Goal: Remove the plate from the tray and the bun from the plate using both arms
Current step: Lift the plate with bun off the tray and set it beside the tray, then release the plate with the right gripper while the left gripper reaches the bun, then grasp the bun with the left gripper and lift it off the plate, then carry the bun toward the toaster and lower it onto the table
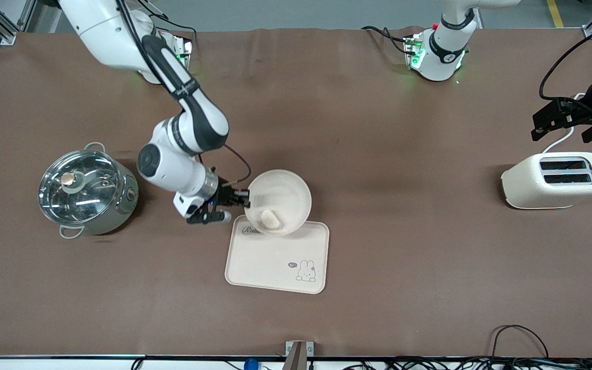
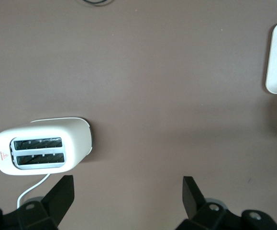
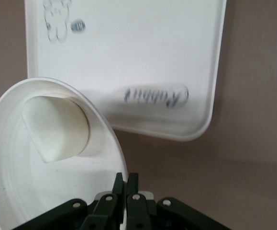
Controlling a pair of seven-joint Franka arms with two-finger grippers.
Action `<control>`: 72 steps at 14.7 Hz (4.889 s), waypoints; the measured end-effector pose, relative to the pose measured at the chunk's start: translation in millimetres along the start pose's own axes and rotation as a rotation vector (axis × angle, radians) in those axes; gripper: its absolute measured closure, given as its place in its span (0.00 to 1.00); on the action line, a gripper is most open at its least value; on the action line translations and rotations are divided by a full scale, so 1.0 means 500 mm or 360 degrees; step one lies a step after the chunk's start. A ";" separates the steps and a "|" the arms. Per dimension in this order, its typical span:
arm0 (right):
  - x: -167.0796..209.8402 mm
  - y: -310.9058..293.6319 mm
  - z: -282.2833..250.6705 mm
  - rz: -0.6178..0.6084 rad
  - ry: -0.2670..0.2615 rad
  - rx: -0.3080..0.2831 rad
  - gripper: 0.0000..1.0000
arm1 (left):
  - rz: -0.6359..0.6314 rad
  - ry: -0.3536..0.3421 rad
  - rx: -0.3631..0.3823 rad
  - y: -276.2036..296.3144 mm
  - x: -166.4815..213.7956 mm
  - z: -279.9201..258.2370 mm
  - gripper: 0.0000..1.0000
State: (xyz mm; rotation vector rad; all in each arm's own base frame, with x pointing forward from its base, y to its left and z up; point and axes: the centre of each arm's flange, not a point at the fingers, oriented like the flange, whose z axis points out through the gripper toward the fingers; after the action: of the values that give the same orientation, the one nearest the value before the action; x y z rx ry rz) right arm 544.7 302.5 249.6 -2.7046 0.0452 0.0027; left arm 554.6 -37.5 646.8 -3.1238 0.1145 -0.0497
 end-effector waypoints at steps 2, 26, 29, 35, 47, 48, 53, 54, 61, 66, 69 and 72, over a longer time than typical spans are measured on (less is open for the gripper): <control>-0.080 0.006 0.045 0.0014 0.0014 -0.0014 0.96 | -0.0001 -0.0007 0.0000 -0.001 -0.001 0.001 0.00; -0.155 -0.073 0.027 0.0060 0.0047 0.0049 0.23 | -0.0474 -0.0079 -0.0208 0.480 0.074 0.248 0.00; -0.112 -0.043 -0.131 0.0131 -0.0070 0.0100 0.00 | -0.0662 -0.0058 -0.0323 0.665 0.062 0.345 0.00; -0.054 0.162 -0.481 0.0086 -0.0275 -0.0249 0.00 | -0.0764 -0.0003 -0.0265 0.927 -0.031 0.593 0.00; -0.049 0.305 -1.048 0.0022 -0.0121 -0.0692 0.00 | -0.0937 0.0041 -0.0318 1.039 -0.101 0.875 0.07; -0.052 0.301 -1.057 0.0018 -0.0105 -0.0697 0.00 | -0.0951 0.0043 -0.0326 1.039 -0.100 0.874 0.17; -0.052 0.284 -1.067 -0.0013 -0.0048 -0.0707 0.00 | -0.1013 0.0045 -0.0353 1.042 -0.099 0.871 0.67; -0.051 0.281 -1.066 -0.0020 -0.0045 -0.0708 0.00 | -0.1013 0.0045 -0.0353 1.043 -0.099 0.871 0.75; -0.050 0.275 -1.064 -0.0031 -0.0045 -0.0713 0.00 | -0.0825 0.0055 -0.0128 0.997 -0.058 0.794 0.94; -0.051 0.284 -1.068 -0.0015 -0.0043 -0.0715 0.00 | -0.0296 -0.0025 0.0066 0.709 0.097 0.624 0.94; -0.050 0.282 -1.067 -0.0019 -0.0043 -0.0716 0.00 | -0.0141 -0.0110 0.0020 0.462 0.174 0.685 0.94; -0.049 0.281 -1.068 -0.0022 -0.0034 -0.0716 0.00 | -0.0037 -0.0052 -0.0101 0.297 0.180 0.799 0.94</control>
State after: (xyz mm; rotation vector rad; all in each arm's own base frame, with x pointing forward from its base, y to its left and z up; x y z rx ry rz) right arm 513.0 -49.8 674.2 -3.1544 0.0215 0.0423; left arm 646.1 -186.6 248.1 -3.1877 0.0807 0.0044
